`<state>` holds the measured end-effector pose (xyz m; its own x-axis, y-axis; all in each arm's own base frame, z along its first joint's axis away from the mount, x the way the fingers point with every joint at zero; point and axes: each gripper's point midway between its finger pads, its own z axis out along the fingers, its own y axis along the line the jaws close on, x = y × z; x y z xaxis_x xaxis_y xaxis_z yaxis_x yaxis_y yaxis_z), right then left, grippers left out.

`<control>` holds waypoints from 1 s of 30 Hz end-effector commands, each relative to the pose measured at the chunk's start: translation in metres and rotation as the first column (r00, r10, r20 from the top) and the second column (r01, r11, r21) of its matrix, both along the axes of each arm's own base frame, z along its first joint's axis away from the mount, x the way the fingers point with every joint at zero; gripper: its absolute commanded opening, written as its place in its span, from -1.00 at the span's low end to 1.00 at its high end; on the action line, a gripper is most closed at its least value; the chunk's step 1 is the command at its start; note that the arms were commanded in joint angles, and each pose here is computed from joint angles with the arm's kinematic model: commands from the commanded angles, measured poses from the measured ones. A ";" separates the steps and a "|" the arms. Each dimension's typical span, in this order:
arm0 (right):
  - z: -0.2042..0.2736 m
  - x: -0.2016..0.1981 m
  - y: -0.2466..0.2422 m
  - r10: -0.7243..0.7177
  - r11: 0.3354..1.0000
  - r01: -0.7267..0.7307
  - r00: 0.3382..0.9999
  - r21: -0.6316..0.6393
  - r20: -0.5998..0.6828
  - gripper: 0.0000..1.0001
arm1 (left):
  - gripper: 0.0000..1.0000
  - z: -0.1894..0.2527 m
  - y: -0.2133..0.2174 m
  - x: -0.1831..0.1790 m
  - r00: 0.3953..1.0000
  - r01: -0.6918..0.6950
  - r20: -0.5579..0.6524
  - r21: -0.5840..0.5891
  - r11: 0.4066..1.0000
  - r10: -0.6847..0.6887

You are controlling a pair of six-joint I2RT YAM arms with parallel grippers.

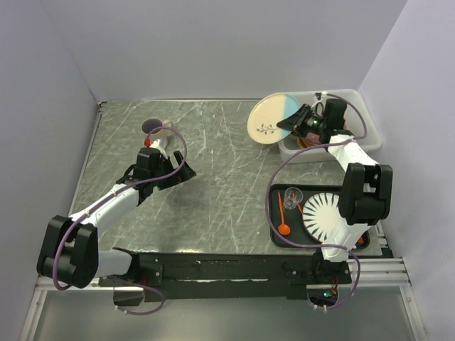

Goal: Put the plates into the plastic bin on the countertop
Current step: Place the plate in the plastic bin.

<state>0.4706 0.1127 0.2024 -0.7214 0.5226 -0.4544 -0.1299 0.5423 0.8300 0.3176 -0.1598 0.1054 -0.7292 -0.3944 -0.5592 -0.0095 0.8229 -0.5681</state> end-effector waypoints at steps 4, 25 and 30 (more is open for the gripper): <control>0.106 0.008 -0.037 -0.085 0.996 0.078 0.950 0.038 0.299 -1.00 | 0.99 0.009 -0.004 0.004 1.000 0.009 0.027 -0.021 1.000 -0.008; 0.096 0.013 -0.119 -0.312 0.950 0.299 0.917 0.091 0.249 -1.00 | 0.99 0.004 -0.008 0.004 1.000 0.021 0.011 -0.036 0.999 -0.021; 0.080 0.014 -0.142 -0.379 0.925 0.368 0.899 0.091 0.219 -1.00 | 0.99 0.005 -0.010 0.003 1.000 0.028 0.011 -0.045 0.999 -0.027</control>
<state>0.4860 -0.0099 0.2234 -0.4830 0.7708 -0.4154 0.0275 0.4875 0.8727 0.3155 -0.1632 0.1006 -0.7470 -0.3882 -0.5397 -0.0083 0.8172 -0.5762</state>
